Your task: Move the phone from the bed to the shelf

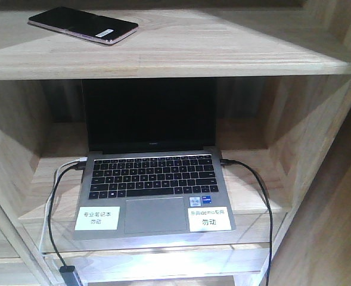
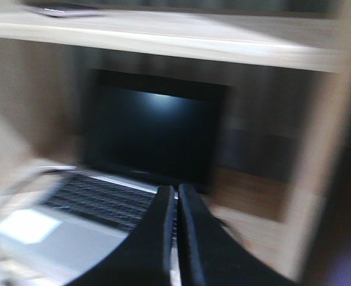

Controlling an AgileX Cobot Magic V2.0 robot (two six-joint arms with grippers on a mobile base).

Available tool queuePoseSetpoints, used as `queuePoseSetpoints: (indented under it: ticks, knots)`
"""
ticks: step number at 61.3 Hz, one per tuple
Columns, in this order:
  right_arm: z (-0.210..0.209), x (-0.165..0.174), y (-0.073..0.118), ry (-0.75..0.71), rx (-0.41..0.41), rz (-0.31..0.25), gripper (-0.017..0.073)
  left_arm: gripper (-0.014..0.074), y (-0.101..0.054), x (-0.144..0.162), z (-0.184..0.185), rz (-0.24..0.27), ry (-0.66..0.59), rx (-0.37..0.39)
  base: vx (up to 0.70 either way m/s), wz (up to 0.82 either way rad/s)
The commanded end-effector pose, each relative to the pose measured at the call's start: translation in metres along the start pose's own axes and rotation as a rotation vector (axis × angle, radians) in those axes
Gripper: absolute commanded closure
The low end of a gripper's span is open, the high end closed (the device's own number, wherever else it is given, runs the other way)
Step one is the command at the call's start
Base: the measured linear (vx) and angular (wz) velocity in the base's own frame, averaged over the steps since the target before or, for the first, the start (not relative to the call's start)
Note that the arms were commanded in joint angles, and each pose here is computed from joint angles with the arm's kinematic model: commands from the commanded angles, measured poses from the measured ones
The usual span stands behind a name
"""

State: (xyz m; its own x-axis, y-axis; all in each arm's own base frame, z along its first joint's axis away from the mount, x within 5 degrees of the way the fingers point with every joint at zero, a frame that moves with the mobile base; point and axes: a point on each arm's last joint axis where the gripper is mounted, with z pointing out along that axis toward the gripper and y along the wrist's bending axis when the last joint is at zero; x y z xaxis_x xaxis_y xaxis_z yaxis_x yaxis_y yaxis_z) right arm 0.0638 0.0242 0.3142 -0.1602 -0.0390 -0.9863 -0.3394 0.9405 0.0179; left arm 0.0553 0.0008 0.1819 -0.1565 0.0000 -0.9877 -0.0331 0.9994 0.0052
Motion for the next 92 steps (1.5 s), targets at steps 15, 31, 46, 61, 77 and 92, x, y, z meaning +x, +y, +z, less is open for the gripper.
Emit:
queuePoseSetpoints:
  ticks: [15, 31, 46, 61, 77, 92]
  knots:
    - [0.0, 0.026, -0.017, -0.046, 0.244, 0.025, 0.0568, 0.0593, 0.001, -0.006, 0.0, -0.01, -0.076, -0.01, 0.0, 0.0]
    - [-0.001, 0.061, -0.02, -0.09, 0.315, 0.031, 0.0568, 0.0593, 0.001, -0.006, 0.0, -0.01, -0.076, -0.01, 0.0, 0.0]
    - [0.003, 0.094, -0.022, -0.162, 0.327, 0.023, 0.0568, 0.0593, 0.001, -0.006, 0.0, -0.01, -0.076, -0.01, 0.0, 0.0]
    - [0.004, 0.114, -0.021, -0.226, 0.331, 0.028, 0.0568, 0.0593, 0.001, -0.006, 0.0, -0.01, -0.076, -0.01, 0.0, 0.0]
    - [0.004, 0.115, -0.021, -0.212, 0.33, 0.028, 0.0568, 0.0593, 0.001, -0.006, 0.0, -0.01, -0.076, -0.01, 0.0, 0.0]
    - [0.004, 0.115, -0.021, -0.215, 0.331, 0.028, 0.0568, 0.0593, 0.001, -0.006, 0.0, -0.01, -0.076, -0.01, 0.0, 0.0]
